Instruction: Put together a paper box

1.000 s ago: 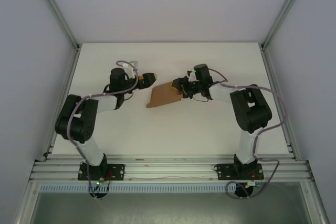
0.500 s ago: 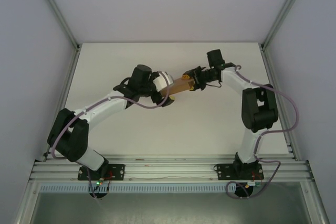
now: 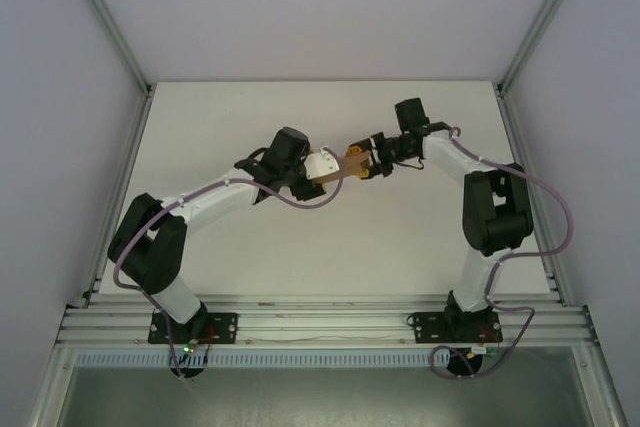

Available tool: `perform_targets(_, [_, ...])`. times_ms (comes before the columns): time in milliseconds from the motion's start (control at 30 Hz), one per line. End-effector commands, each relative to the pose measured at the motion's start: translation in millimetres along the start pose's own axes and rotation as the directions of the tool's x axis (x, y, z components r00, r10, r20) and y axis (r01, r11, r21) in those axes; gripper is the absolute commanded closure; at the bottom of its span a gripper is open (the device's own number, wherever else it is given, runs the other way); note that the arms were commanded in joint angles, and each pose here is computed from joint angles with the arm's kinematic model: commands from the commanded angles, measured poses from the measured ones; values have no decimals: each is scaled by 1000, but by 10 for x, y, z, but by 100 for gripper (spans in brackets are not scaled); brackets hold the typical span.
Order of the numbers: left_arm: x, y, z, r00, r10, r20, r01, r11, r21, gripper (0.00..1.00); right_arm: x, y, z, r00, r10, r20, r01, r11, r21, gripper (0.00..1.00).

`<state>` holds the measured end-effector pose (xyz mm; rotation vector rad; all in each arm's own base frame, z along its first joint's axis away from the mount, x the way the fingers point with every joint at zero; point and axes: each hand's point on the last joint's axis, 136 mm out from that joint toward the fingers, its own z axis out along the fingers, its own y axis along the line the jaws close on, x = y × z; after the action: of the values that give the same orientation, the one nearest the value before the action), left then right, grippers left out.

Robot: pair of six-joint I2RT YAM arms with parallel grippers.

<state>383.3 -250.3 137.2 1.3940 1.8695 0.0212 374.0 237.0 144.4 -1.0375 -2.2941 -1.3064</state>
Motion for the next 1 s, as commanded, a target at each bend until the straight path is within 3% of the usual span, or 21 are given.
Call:
perform_targets(0, [-133, 216, -108, 999, 22, 36, -18, 994, -108, 23, 231, 20, -96, 998, -5, -57, 3, 1000, -18, 53])
perform_targets(133, [-149, 192, -126, 998, 42, 41, -38, 995, -94, 40, 238, 33, -109, 998, -23, -51, 21, 999, -31, 47])
perform_targets(300, [-190, 166, -160, 998, 45, 44, -42, 997, -61, 54, 231, 69, -159, 997, -73, -13, 73, 997, -40, 41])
perform_targets(333, [-184, 146, -167, 998, 53, 41, -51, 997, -49, 55, 207, 59, -182, 996, -84, 10, 84, 996, -33, 27])
perform_targets(367, [-177, 124, -172, 998, 59, 35, -58, 998, -36, 55, 165, 39, -212, 994, -104, 45, 105, 994, -21, 5])
perform_targets(400, [-163, 115, -184, 998, 64, 24, -64, 998, -28, 55, 117, 18, -261, 987, -133, 86, 134, 991, -7, 0])
perform_targets(500, [-44, 61, -172, 996, 74, -41, -74, 997, 8, 59, -100, -64, -517, 935, -250, 253, 241, 968, 68, 0])
perform_targets(600, [88, -69, -166, 990, 100, -104, -91, 992, 87, 59, -365, -135, -938, 793, -412, 448, 351, 911, 216, 0])
perform_targets(733, [291, -388, -211, 965, 187, -182, -127, 946, 298, 58, -501, -45, -1526, 434, -665, 608, 498, 740, 453, 0])
perform_targets(867, [411, -536, -197, 943, 222, -250, -97, 896, 432, 58, -394, 76, -1893, 152, -678, 719, 592, 645, 483, 0])
perform_targets(900, [433, -571, -191, 938, 223, -265, -80, 885, 460, 58, -331, 100, -1923, 81, -691, 718, 630, 594, 500, 0])
perform_targets(967, [461, -611, -155, 932, 223, -287, -57, 869, 491, 58, -97, 152, -1829, -62, -751, 658, 744, 405, 532, 0])
